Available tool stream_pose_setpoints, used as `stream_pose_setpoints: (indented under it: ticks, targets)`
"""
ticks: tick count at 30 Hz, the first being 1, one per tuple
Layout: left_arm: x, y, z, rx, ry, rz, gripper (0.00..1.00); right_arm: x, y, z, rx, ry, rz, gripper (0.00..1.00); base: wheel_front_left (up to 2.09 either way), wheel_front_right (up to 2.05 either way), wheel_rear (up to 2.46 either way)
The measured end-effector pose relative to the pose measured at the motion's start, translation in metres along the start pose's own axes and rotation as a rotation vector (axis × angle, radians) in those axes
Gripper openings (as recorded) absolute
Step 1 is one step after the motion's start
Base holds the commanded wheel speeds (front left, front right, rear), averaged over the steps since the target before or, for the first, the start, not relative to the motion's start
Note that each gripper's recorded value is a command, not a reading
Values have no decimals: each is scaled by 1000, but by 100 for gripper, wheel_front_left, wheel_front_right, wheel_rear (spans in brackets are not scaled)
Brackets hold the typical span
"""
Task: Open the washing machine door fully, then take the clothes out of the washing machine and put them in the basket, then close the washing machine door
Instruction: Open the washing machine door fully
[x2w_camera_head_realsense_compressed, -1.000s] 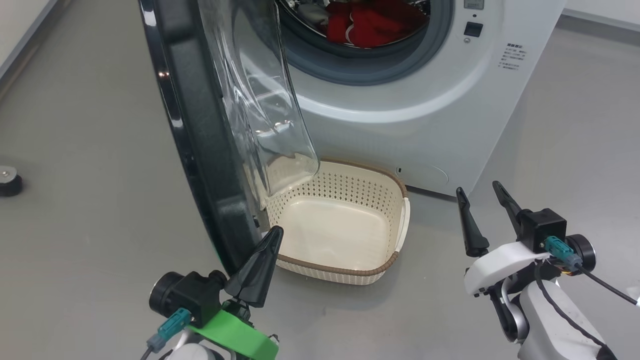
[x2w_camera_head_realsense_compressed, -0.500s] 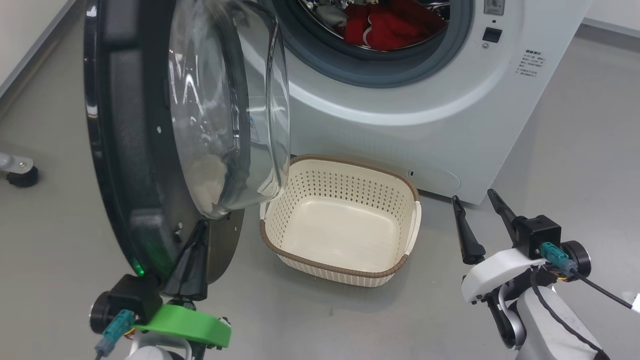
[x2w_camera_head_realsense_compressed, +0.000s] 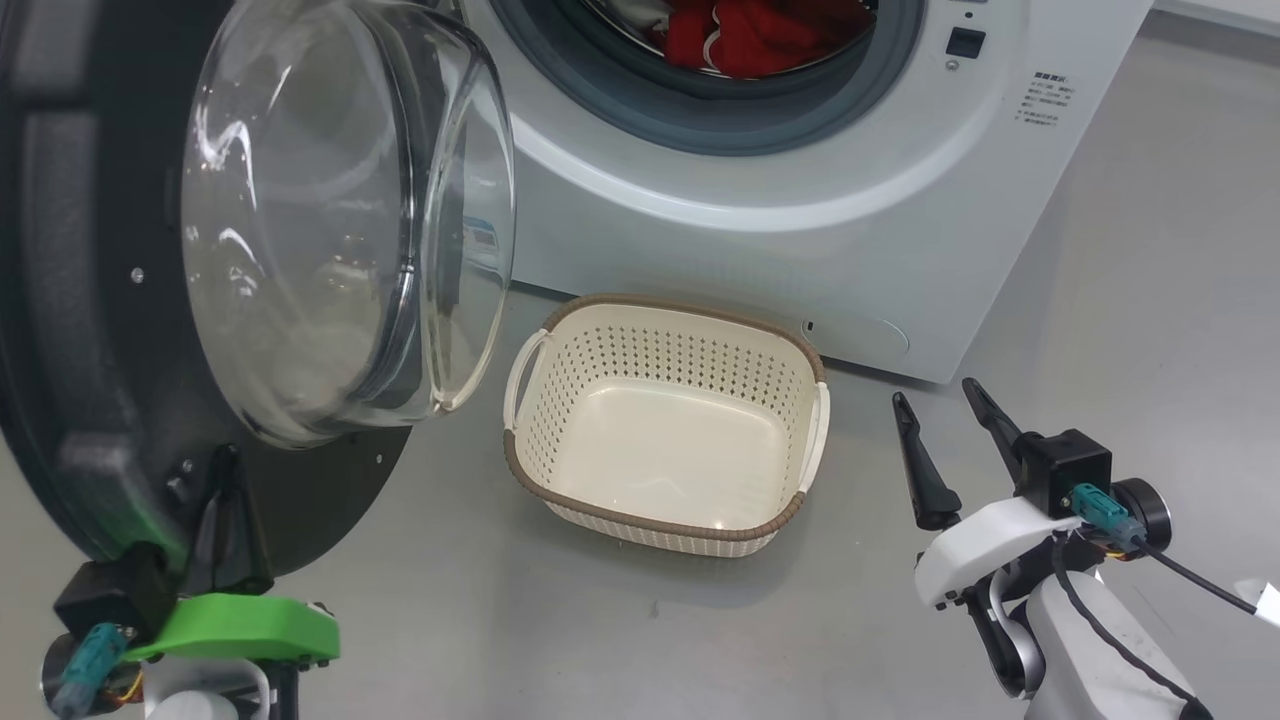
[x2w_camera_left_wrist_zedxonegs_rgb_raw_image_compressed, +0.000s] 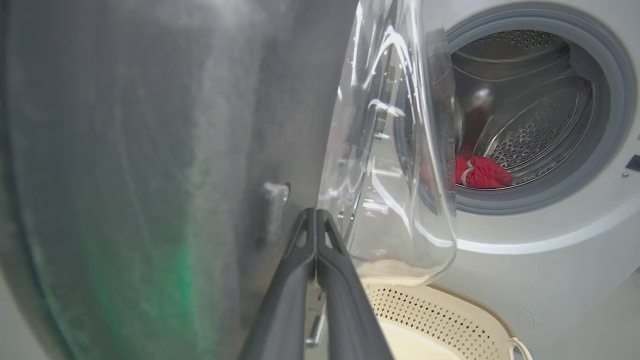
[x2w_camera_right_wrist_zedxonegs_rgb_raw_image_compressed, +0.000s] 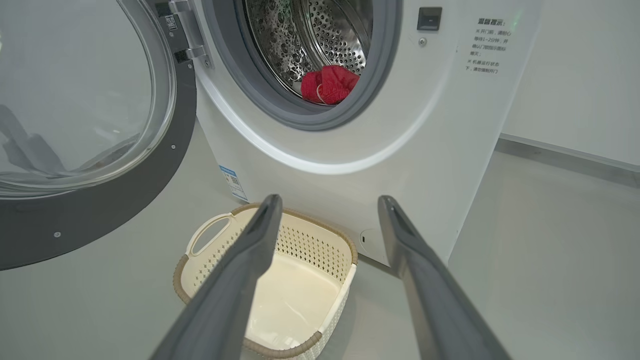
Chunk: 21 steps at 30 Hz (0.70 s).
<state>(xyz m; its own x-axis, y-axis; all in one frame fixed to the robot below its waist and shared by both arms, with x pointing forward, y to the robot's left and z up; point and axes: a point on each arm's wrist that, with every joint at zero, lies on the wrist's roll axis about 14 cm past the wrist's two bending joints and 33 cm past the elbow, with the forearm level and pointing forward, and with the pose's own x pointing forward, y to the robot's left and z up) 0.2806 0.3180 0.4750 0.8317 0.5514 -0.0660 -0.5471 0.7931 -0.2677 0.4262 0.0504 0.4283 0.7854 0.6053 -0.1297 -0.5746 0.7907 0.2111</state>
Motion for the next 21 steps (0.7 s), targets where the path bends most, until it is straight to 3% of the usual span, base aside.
stream_pose_setpoints:
  ticks: [21]
  targets:
    - [35, 76, 19, 5, -42, 251, 0, -4, -28, -1, 6, -3, -69, 100, 0, 0, 0]
